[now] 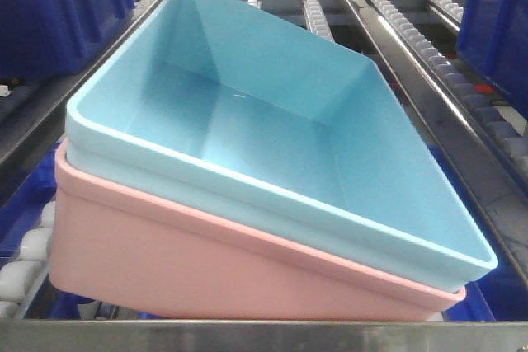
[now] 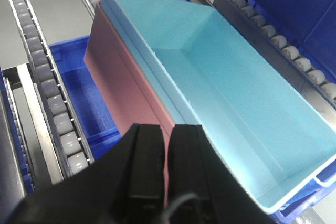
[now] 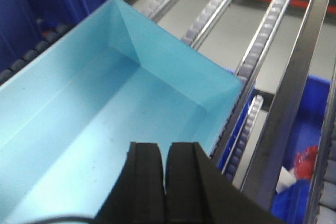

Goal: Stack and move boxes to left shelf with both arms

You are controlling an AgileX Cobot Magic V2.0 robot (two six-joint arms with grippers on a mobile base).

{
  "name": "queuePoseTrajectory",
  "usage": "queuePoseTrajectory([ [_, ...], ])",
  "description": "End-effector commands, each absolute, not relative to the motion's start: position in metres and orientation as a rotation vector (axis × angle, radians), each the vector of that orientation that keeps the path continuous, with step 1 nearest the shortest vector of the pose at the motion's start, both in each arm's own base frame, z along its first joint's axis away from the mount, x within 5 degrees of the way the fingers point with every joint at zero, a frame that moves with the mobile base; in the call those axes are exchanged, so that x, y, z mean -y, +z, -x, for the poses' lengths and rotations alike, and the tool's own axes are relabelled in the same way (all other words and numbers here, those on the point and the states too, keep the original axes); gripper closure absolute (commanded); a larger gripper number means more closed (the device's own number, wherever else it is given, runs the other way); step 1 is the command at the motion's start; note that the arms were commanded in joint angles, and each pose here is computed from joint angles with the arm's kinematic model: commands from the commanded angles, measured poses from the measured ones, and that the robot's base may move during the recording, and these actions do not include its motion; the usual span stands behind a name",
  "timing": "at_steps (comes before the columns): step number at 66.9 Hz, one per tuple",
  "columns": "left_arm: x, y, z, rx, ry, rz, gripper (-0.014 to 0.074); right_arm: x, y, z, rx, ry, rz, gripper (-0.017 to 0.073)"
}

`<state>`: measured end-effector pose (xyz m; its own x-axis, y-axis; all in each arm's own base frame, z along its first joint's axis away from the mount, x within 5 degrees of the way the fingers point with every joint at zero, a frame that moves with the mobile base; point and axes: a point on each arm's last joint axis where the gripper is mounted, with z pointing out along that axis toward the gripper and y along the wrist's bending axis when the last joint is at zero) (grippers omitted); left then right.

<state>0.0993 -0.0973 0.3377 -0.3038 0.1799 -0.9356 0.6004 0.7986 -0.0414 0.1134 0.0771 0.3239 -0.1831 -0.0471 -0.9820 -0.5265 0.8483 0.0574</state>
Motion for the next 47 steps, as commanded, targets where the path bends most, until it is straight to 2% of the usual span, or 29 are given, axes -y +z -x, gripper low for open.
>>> queuePoseTrajectory([
  [1,0.1003,0.353,-0.0972,-1.767,-0.526,-0.601,0.0583,-0.0779,0.339,-0.1079,-1.584,0.491,0.474,0.0503],
  [39,0.1006,0.3525,-0.0975,-1.77,-0.523,-0.602,0.0583,-0.0779,0.3387,-0.1079,-1.586,0.49,0.474,0.0503],
  [47,0.1027,0.3498,-0.0893,-1.843,-0.665,-0.581,0.0583,-0.0779,0.3387,-0.1079,-1.586,0.49,0.474,0.0503],
])
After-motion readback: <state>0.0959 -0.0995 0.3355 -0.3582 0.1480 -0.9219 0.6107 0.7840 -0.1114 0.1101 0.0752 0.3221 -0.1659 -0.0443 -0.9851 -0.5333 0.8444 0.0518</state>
